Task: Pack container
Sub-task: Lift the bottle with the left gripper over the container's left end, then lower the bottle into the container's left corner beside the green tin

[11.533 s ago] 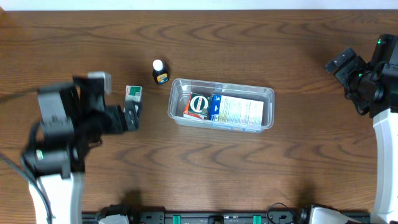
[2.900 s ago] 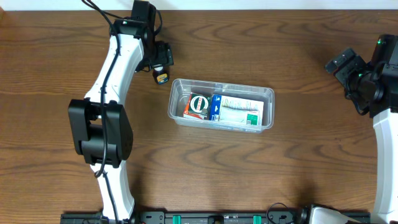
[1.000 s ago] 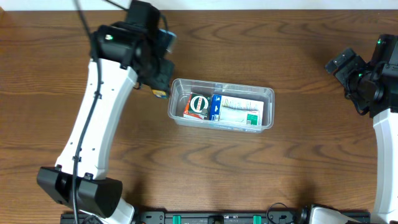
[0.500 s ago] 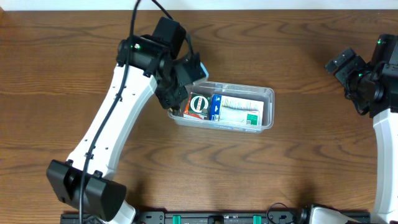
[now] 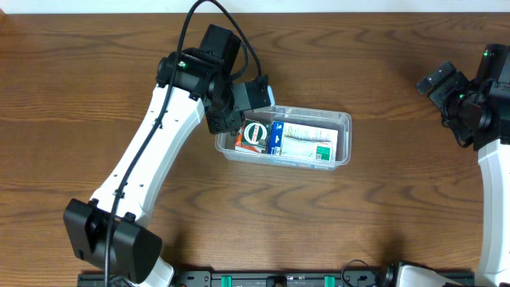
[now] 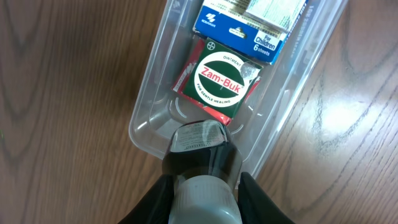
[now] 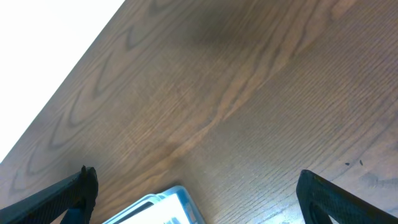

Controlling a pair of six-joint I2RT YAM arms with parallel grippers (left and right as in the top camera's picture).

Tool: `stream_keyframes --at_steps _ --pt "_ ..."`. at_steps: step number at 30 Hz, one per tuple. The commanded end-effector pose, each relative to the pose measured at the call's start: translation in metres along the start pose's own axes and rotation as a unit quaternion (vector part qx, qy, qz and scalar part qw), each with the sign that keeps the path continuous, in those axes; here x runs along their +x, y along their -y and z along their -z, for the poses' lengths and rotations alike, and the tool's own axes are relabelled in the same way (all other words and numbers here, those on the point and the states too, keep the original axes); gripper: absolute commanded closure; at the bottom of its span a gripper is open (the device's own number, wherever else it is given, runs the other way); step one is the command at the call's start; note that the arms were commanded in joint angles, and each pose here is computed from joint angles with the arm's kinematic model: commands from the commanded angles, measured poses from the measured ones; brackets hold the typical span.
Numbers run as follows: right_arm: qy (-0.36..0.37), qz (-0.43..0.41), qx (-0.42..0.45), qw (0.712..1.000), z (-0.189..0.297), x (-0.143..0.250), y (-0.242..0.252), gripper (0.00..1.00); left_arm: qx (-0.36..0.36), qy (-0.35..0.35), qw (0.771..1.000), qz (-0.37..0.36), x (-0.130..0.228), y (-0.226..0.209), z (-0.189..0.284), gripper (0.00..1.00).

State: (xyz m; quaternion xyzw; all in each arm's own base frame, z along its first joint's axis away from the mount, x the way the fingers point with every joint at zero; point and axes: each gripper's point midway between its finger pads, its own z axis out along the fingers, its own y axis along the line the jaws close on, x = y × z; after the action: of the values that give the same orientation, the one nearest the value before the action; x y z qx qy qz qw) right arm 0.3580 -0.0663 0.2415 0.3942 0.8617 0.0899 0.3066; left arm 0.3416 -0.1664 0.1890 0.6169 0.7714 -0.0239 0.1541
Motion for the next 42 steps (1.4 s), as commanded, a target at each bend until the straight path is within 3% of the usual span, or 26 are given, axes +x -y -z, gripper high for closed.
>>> stream_keyframes --at_steps 1,8,19,28,42 --pt "0.003 -0.007 0.004 1.000 0.000 -0.002 0.002 0.01 0.010 0.005 1.000 -0.025 -0.002 0.005 -0.003 0.87" --pt "0.003 -0.007 0.004 1.000 0.000 -0.002 0.002 0.01 0.048 0.015 0.995 -0.082 -0.001 0.018 -0.018 0.87" --pt "0.003 -0.007 0.004 1.000 0.000 -0.002 0.002 0.01 0.067 -0.001 0.993 -0.100 0.003 0.015 -0.044 0.87" --pt "0.003 -0.007 0.004 1.000 0.000 -0.002 0.002 0.01 0.065 -0.055 0.990 -0.117 0.020 0.003 -0.071 0.88" --pt "0.003 -0.007 0.004 1.000 0.000 -0.002 0.002 0.01 0.052 -0.055 0.989 -0.126 0.018 -0.003 -0.074 0.88"
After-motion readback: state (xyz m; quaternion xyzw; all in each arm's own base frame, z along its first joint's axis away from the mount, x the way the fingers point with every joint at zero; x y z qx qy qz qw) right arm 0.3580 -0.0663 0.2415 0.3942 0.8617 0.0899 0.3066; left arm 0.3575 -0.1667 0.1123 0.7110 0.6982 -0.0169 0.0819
